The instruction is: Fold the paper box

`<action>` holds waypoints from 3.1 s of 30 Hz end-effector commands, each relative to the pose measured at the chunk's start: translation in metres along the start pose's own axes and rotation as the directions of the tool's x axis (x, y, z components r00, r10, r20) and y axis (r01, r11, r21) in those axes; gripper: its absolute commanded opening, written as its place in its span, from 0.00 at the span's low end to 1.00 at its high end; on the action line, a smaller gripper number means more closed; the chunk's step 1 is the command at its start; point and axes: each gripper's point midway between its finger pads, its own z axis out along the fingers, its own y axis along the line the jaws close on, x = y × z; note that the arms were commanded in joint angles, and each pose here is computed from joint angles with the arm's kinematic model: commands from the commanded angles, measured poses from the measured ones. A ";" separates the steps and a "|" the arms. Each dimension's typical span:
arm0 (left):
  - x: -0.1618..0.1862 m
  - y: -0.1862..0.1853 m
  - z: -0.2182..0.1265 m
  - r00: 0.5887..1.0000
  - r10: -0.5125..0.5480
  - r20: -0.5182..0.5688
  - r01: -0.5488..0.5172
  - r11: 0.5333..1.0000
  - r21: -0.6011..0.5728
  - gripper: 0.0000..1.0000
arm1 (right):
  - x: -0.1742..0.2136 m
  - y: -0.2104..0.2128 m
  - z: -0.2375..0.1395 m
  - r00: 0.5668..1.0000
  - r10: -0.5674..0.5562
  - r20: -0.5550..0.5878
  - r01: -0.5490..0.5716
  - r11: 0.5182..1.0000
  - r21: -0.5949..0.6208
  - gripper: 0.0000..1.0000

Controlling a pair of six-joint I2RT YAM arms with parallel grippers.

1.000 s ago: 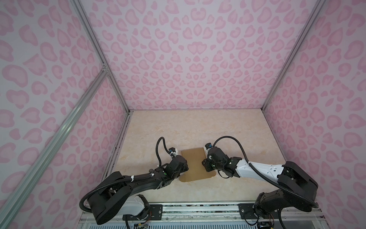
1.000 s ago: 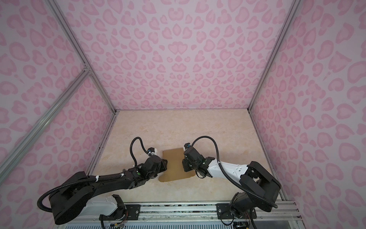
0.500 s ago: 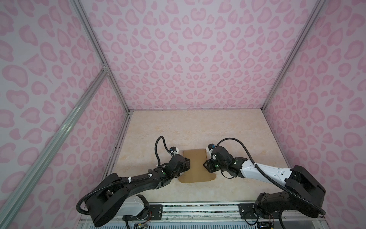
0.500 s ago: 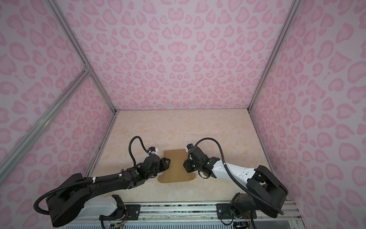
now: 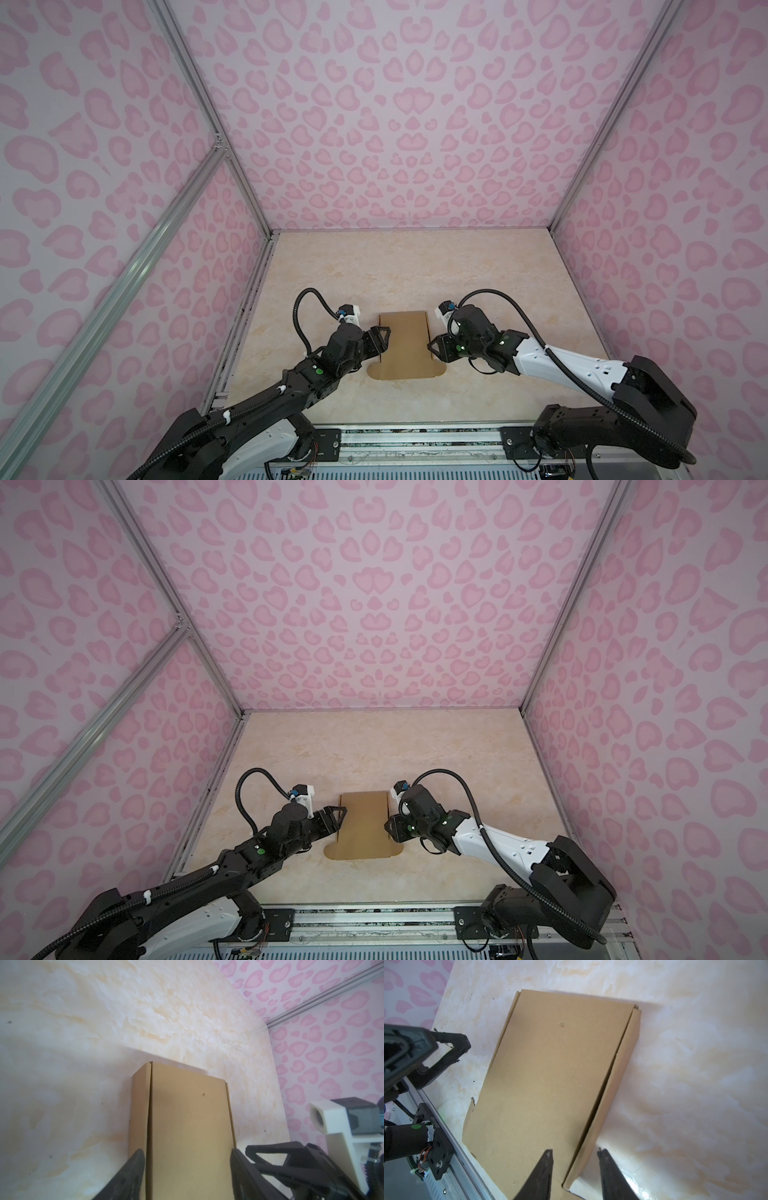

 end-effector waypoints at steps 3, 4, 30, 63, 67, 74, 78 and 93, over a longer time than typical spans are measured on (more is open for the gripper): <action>0.014 0.027 -0.011 1.000 -0.005 -0.023 0.003 0.998 -0.060 0.68 | 0.002 -0.007 -0.005 1.000 0.006 -0.005 -0.006 1.000 0.012 0.41; 0.014 0.032 -0.015 1.000 -0.007 -0.009 0.006 0.997 -0.072 0.69 | 0.002 -0.008 -0.006 1.000 0.006 -0.005 -0.006 1.000 0.012 0.41; 0.010 0.076 -0.006 0.974 -0.118 -0.195 0.076 0.975 -0.211 0.51 | -0.017 -0.058 0.017 0.989 0.146 -0.012 -0.146 0.988 0.041 0.30; 0.009 0.011 0.009 0.971 -0.071 -0.230 0.102 0.987 0.123 0.63 | -0.007 -0.029 0.044 0.988 0.156 -0.020 -0.157 0.986 -0.059 0.29; 0.004 0.005 0.001 0.979 -0.068 -0.192 0.099 0.983 0.156 0.64 | -0.007 -0.028 0.044 0.988 0.153 -0.022 -0.154 0.986 -0.062 0.29; -0.004 -0.014 -0.013 0.988 -0.074 -0.134 0.105 0.964 0.246 0.70 | -0.006 -0.026 0.044 0.989 0.147 -0.023 -0.148 0.986 -0.070 0.29; 0.000 -0.025 -0.015 0.988 -0.074 -0.137 0.112 0.951 0.289 0.71 | -0.006 -0.019 0.044 0.990 0.138 -0.018 -0.140 0.986 -0.088 0.29; 0.007 -0.043 -0.026 0.985 -0.105 -0.133 0.148 0.919 0.366 0.76 | 0.001 -0.011 0.052 0.992 0.123 -0.041 -0.126 0.987 -0.099 0.28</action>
